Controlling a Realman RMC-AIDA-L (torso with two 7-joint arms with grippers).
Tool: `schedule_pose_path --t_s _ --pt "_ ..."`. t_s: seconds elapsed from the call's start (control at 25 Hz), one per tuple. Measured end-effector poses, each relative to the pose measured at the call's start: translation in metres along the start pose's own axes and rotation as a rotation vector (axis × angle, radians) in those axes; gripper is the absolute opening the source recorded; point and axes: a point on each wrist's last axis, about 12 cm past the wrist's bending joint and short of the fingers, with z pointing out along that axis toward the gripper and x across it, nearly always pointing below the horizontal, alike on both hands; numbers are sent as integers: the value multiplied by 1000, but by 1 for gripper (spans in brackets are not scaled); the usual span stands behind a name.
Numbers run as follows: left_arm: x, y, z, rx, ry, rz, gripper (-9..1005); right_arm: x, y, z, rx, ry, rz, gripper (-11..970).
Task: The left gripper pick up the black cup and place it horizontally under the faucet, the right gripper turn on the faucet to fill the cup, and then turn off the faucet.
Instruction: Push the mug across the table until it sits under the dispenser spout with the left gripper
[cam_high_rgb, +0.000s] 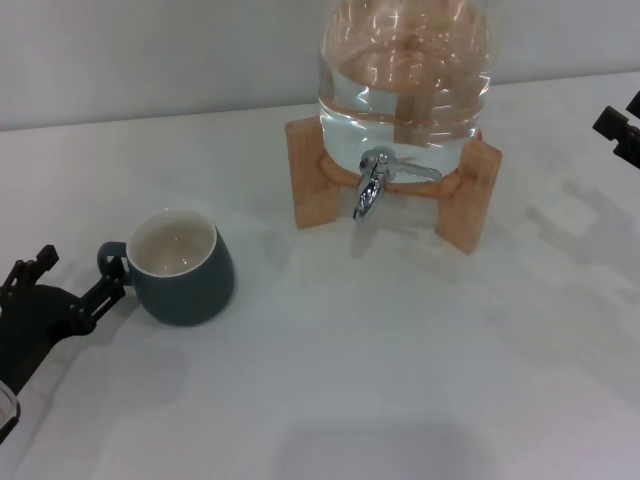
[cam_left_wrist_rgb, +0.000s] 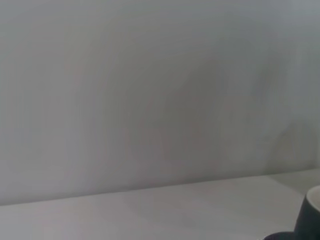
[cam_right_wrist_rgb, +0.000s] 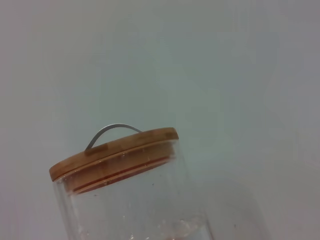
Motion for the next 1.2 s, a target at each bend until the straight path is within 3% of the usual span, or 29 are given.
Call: schedule_pose_path --t_s 0.6,1.2 --pt "-2 5 5 -27 13 -7 840 0 0 -3 7 0 0 841" --pt "-5 -1 12 3 15 4 834 0 1 -4 -2 -3 1 842"
